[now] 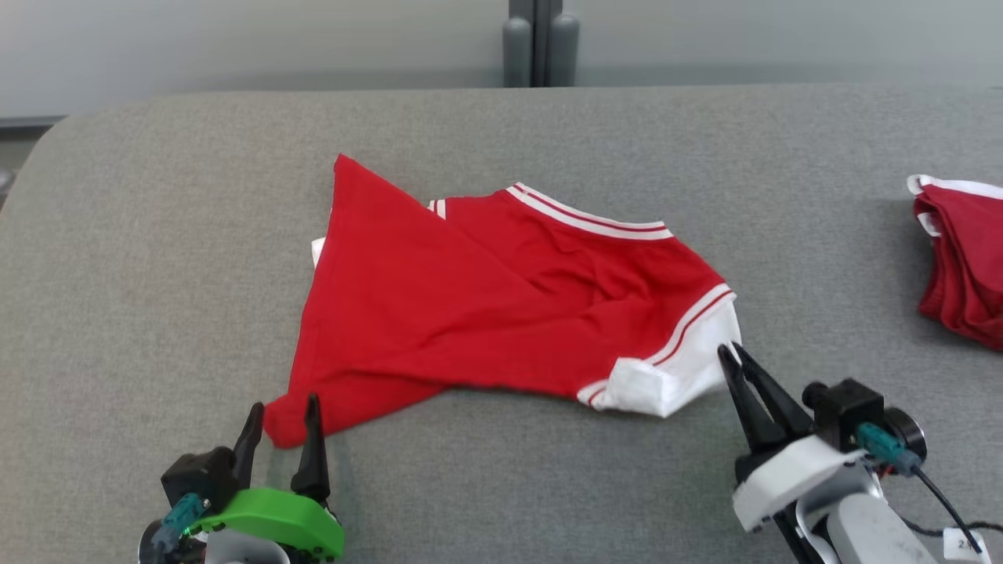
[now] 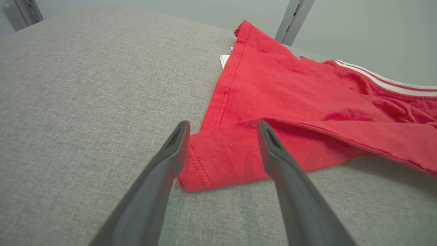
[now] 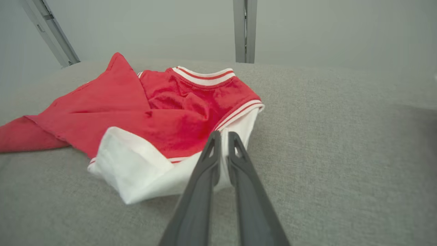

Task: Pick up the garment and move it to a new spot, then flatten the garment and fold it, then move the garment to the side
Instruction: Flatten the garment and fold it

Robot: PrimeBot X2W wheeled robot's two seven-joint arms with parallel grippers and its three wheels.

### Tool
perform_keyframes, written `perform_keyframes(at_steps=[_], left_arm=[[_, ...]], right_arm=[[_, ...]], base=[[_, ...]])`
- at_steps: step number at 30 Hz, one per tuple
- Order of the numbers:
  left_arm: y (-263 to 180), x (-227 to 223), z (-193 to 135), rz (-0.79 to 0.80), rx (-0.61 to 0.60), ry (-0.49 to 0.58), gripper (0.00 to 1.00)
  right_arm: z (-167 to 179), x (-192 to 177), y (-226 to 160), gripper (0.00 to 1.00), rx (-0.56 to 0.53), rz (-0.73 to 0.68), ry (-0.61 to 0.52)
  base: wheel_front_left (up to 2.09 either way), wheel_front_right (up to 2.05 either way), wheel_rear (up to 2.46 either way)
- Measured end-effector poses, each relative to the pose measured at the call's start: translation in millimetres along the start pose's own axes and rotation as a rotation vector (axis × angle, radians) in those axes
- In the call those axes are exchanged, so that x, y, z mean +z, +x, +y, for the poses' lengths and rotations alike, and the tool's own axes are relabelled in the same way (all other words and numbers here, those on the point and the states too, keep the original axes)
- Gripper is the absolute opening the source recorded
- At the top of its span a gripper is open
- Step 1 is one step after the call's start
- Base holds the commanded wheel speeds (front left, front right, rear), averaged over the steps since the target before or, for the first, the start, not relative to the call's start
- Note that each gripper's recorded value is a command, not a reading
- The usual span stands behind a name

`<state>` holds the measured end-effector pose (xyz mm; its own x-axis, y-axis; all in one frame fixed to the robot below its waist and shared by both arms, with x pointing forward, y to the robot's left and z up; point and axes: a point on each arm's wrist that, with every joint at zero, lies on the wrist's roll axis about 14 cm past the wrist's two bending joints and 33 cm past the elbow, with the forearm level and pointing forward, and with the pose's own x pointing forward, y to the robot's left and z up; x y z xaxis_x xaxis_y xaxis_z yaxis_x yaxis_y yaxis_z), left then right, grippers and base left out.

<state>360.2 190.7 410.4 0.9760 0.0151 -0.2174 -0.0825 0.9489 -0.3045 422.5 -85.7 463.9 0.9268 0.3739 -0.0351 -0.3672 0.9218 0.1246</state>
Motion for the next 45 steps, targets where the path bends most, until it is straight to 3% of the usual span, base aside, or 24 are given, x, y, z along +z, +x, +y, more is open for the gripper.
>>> perform_keyframes(at_steps=[1, 6, 11, 25, 34, 45], left_arm=[[-1.6, -0.2, -1.3, -0.001, -0.004, 0.001, 1.00], [-7.0, 2.5, -8.4, -0.012, -0.024, 0.008, 1.00], [-9.7, 6.1, -12.4, -0.025, -0.033, 0.022, 1.00], [-22.8, 4.5, -6.9, -0.025, -0.017, 0.177, 1.00], [-27.5, -15.6, 3.5, 0.041, 0.009, 0.171, 1.00], [-21.4, -56.0, 23.4, 0.196, 0.059, 0.173, 1.00]], right_arm=[[-5.5, -6.1, -9.0, 1.00, -0.022, 0.020, -0.001], [-38.4, -31.4, -47.7, 1.00, -0.142, 0.111, -0.017], [-61.7, -22.9, -60.2, 1.00, -0.232, 0.091, -0.038], [-53.4, 27.0, -46.7, 1.00, -0.247, -0.072, -0.050], [-41.5, 6.4, -45.3, 1.00, -0.218, -0.019, 0.004], [-53.3, -49.7, -44.5, 1.00, -0.235, 0.171, -0.025]], base=[[0.00, 0.00, 0.00], [0.00, 0.00, 0.00], [0.00, 0.00, 0.00], [0.00, 0.00, 0.00], [0.00, 0.00, 0.00], [0.00, 0.00, 0.00]])
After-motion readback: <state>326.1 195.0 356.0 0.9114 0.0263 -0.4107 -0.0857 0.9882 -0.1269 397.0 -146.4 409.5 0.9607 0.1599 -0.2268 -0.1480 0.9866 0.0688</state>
